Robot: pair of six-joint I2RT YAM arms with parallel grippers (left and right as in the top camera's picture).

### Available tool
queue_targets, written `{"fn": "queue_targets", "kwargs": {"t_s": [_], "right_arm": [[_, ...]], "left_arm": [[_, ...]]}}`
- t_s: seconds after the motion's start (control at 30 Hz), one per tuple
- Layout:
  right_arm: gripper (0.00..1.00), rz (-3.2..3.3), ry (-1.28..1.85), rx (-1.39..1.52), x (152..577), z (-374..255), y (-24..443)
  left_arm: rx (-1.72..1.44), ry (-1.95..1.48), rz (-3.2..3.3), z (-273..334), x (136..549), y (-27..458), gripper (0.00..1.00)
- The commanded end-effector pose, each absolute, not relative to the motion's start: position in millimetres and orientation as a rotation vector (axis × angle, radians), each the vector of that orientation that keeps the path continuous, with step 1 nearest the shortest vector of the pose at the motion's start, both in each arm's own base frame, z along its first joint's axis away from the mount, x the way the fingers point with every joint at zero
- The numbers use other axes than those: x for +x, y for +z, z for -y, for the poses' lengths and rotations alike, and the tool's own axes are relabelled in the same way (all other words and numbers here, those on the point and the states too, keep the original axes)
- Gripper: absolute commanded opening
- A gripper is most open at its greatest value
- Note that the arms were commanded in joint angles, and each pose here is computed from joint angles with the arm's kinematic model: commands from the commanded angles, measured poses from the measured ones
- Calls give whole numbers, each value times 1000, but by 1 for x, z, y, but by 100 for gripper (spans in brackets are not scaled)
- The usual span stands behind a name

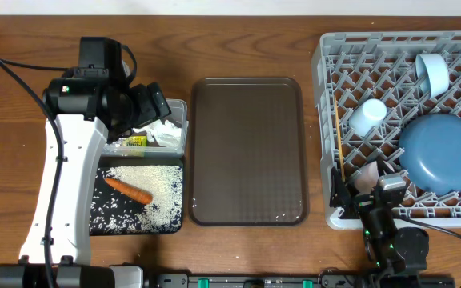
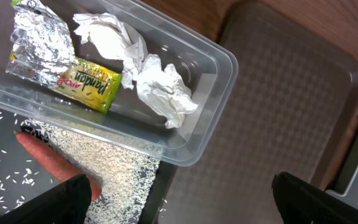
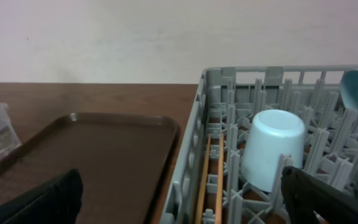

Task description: Sort waste into correct bins and load items into the dishwasher rack

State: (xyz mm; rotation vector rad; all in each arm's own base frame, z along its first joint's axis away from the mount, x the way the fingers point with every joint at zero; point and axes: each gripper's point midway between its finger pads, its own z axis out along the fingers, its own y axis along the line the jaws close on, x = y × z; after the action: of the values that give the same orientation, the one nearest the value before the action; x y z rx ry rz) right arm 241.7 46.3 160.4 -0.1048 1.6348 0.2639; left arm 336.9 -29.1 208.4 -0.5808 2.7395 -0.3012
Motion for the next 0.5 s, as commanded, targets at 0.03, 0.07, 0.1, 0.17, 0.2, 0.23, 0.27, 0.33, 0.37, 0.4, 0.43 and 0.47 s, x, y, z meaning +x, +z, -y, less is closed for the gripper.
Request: {"fn": "queue_targets", "kwargs": {"t_s": [0.03, 0.07, 0.1, 0.17, 0.2, 0.23, 0.27, 0.33, 0.37, 0.4, 0.43, 0.47], "right_arm": [[99, -1625, 165, -175, 242, -43, 160], [99, -1625, 165, -176, 242, -43, 160], [99, -1625, 165, -176, 242, -43, 160], [99, -1625, 165, -176, 242, -43, 160], [99, -1625, 165, -176, 242, -43, 160], [99, -1625, 165, -176, 242, -43, 160], [99, -1625, 165, -176, 242, -43, 160], [99, -1625, 165, -175, 242, -43, 160], [99, -1625, 165, -176, 242, -43, 160], [99, -1625, 165, -176, 242, -43, 160], [99, -1625, 165, -175, 242, -43, 160], [99, -1625, 165, -176, 242, -43, 160]], "left_arm": [[-575, -317, -2704, 29, 339, 221, 95], [-576, -317, -2703, 29, 339, 221, 95], [-576, -317, -2703, 29, 339, 221, 95], [-576, -317, -2703, 29, 339, 221, 95], [-576, -317, -2703, 29, 339, 221, 95], [-576, -317, -2703, 29, 339, 221, 95], [-576, -317, -2704, 29, 339, 221, 95], [-576, -317, -2704, 29, 339, 221, 95], [-576, -317, -2704, 29, 339, 221, 95], [-576, -317, -2703, 29, 339, 221, 95], [-576, -317, -2703, 29, 339, 221, 95], [-576, -317, -2703, 29, 339, 221, 95]]}}
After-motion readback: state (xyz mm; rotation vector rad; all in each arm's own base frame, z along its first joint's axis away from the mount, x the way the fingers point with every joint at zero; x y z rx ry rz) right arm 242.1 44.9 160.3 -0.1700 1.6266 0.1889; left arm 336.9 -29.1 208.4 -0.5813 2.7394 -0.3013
